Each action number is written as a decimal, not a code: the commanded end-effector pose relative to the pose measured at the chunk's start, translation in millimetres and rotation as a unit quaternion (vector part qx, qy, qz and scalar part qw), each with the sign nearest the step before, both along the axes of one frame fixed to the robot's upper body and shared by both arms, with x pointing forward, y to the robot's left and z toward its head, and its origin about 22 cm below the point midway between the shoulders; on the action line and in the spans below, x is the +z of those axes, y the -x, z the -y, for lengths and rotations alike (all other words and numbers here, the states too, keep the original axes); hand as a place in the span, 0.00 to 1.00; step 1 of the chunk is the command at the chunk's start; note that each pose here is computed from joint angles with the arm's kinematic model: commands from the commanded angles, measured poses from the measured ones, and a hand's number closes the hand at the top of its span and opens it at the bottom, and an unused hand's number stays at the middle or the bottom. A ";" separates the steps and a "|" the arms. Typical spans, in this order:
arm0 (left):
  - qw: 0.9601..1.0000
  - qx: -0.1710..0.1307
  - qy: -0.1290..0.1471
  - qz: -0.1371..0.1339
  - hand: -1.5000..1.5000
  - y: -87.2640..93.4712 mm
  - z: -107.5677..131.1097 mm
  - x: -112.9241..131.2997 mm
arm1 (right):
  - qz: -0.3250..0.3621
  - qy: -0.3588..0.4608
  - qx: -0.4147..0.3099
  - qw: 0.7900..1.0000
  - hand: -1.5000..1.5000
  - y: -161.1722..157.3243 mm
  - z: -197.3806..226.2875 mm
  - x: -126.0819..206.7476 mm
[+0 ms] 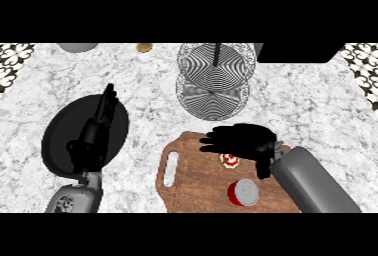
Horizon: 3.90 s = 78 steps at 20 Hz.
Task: Pick the cupcake from the cutting board and place it in the tiered basket
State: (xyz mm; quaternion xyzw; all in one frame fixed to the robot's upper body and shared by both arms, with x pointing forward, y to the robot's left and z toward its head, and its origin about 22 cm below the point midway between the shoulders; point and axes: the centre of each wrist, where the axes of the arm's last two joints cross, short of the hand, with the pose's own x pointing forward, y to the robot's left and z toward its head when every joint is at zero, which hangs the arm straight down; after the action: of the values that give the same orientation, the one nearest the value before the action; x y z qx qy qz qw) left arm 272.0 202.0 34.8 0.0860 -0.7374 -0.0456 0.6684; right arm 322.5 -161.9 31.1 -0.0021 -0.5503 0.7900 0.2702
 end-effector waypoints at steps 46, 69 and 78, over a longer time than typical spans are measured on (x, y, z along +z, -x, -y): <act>1.000 -0.001 0.001 -0.001 0.50 0.7 1.6 -21.5 | 0.261 -0.054 -0.638 0.722 1.00 41.6 -168.3 254.3; 1.000 -0.011 0.008 -0.009 0.50 -1.5 14.5 -10.5 | 0.268 -0.043 -0.673 0.688 1.00 -76.8 -132.4 236.3; 1.000 0.002 -0.008 0.007 0.50 1.3 -13.9 -5.7 | 0.141 -0.136 -0.730 0.655 0.00 -86.6 -122.6 214.1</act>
State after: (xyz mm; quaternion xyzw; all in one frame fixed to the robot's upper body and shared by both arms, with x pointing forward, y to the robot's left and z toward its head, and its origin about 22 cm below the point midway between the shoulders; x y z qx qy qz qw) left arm 275.7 201.2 32.1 0.0826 -0.7396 -0.0500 0.6661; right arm 409.4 -38.1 254.7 -0.5134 -0.5071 0.2911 0.6281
